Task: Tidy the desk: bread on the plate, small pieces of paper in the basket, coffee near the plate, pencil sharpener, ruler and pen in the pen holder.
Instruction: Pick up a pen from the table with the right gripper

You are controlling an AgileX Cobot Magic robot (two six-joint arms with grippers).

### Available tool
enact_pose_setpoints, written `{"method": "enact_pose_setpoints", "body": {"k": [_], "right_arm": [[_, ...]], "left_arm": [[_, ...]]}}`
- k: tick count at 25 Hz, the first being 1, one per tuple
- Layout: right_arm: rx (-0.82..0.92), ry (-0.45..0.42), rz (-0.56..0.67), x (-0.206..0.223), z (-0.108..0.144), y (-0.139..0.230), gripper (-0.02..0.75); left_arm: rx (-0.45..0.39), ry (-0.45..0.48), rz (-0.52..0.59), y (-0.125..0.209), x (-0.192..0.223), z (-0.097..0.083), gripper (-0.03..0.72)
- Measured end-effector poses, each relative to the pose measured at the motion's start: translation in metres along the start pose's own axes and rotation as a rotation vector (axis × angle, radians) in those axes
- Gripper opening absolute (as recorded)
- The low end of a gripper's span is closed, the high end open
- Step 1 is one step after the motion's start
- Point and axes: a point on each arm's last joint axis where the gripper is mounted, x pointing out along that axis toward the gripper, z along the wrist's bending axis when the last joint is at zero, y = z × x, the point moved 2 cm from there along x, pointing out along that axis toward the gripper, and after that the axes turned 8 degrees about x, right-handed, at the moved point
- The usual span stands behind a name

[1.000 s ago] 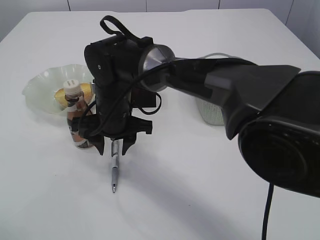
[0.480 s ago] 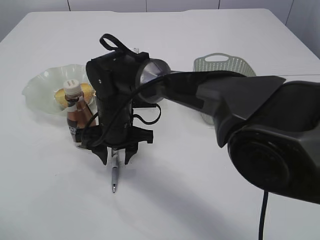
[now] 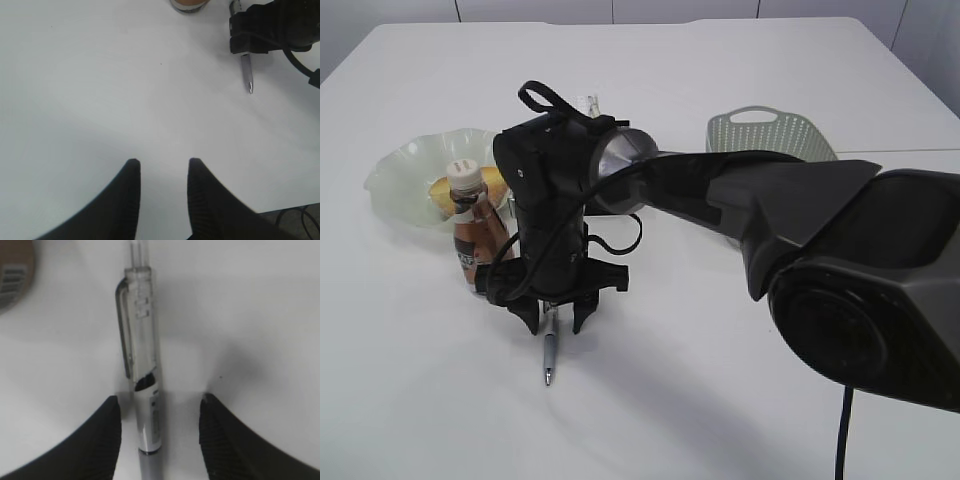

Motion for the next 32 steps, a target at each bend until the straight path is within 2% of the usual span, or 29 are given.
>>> {"method": "enact_pose_setpoints", "body": {"k": [7, 12, 19, 32], "right_arm": [[-0.005, 0.010, -0.009, 0.0008, -0.0011, -0.0010, 0.346], [-0.005, 0.011, -0.010, 0.0008, -0.0013, -0.0012, 0.217], [-0.015, 0.010, -0.011, 0.0008, -0.0011, -0.0013, 0.116], [-0.019, 0.002, -0.003, 0.0008, -0.0002, -0.0003, 0.103]], "left_arm": [[0.001, -0.001, 0.000, 0.0000, 0.0000, 0.0001, 0.240], [0.001, -0.002, 0.000, 0.0000, 0.0000, 0.0002, 0.241], [0.001, -0.002, 0.000, 0.0000, 0.0000, 0.0002, 0.241], [0.001, -0.003, -0.025, -0.0027, 0.0000, 0.0003, 0.241]]}}
